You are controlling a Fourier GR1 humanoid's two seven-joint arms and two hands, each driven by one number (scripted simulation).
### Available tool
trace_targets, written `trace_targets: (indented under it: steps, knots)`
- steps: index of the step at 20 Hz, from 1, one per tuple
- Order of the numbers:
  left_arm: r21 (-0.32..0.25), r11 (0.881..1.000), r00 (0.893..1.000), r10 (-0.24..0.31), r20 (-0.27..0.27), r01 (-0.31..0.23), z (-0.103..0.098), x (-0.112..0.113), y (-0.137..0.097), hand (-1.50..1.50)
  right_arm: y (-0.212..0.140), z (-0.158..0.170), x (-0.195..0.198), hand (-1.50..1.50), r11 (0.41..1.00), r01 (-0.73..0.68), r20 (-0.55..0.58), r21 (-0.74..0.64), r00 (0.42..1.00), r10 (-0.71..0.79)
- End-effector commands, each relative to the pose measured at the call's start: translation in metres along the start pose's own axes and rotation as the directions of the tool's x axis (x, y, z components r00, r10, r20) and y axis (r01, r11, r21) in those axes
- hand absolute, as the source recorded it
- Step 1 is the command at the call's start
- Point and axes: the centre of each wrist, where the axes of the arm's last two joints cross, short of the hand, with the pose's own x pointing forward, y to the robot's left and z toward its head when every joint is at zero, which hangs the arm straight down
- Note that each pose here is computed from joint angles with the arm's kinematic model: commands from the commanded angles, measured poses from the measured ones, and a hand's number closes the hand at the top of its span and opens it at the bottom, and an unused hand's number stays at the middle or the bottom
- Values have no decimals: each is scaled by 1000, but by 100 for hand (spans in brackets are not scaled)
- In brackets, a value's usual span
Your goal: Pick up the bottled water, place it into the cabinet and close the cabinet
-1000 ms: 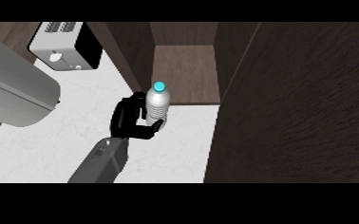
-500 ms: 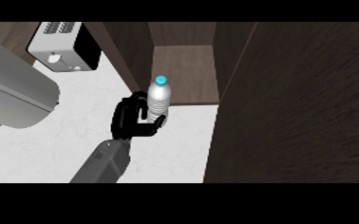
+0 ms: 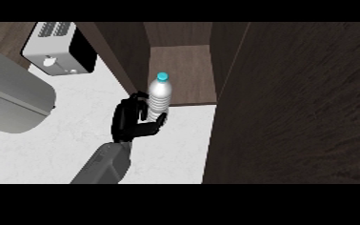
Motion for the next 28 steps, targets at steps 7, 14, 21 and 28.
trace_targets:
  steps: [7, 14, 21, 28]
  knots:
    - [-125, 991, 993, -38, 110, 51, -62, 62, -106, 150, -19, 0, 0, -150, 997, 68, 23, 48, 997, -69]
    - [-73, 987, 988, -141, 63, 145, -101, 83, -131, 150, -45, 5, 7, -150, 995, 86, 38, 45, 995, -87]
    - [1, 978, 978, -210, 4, 210, -124, 86, -127, 150, -62, 1, 10, -150, 994, 96, 68, 56, 993, -100]
    - [73, 960, 963, -271, -2, 270, -125, 70, -104, 150, -66, 7, 9, -150, 992, 107, 36, 71, 993, -110]
